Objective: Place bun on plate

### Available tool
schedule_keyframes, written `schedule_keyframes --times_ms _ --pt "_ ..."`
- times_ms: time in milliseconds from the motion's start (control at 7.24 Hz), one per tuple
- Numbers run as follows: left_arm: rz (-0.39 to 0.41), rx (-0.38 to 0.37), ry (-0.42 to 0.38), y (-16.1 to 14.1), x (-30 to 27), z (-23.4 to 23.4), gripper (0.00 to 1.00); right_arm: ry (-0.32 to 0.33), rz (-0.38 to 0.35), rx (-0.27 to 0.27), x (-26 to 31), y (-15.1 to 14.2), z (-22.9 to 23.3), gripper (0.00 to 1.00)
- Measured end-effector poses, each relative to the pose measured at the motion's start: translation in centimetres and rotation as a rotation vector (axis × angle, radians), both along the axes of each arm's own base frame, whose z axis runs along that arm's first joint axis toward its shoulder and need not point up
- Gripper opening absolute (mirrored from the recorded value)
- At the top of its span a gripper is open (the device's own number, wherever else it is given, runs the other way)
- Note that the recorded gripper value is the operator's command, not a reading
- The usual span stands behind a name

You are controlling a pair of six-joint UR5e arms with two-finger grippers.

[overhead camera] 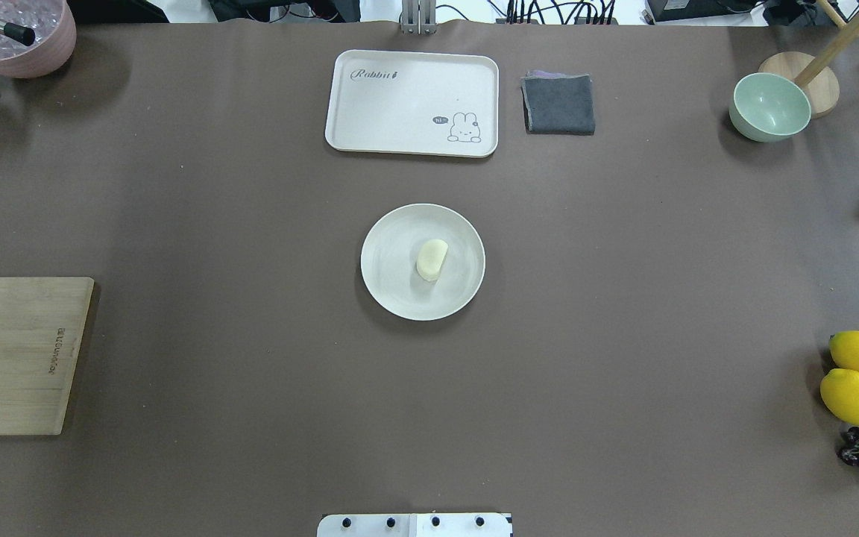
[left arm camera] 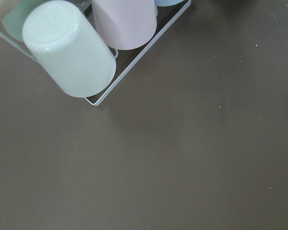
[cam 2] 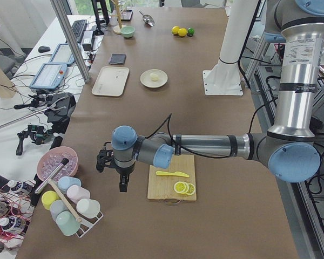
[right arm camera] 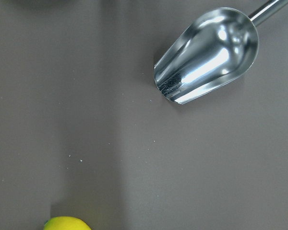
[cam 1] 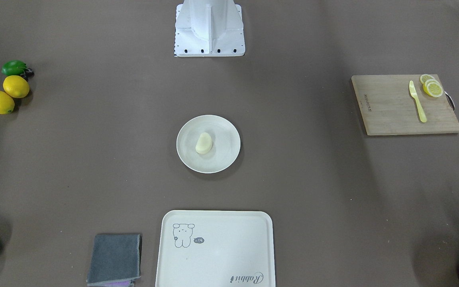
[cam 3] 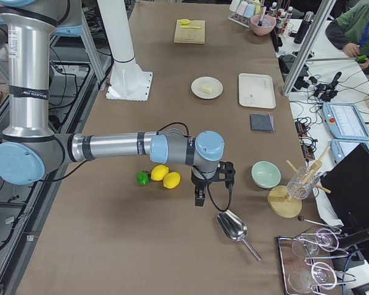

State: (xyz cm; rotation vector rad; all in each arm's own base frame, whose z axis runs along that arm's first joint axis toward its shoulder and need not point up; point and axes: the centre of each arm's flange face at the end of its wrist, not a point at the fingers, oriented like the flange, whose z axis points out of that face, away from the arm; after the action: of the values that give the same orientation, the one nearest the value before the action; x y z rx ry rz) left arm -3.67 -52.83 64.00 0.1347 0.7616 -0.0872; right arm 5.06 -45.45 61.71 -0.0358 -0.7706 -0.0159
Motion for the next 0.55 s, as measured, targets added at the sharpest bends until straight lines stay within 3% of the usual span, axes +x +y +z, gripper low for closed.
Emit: schedule_keyframes --times_ms 553 --pt "-0.025 0.013 0.050 0.3 -1.7 -3.1 0.98 0.001 -0.001 0.004 -0.1 -0.1 -0.2 1.00"
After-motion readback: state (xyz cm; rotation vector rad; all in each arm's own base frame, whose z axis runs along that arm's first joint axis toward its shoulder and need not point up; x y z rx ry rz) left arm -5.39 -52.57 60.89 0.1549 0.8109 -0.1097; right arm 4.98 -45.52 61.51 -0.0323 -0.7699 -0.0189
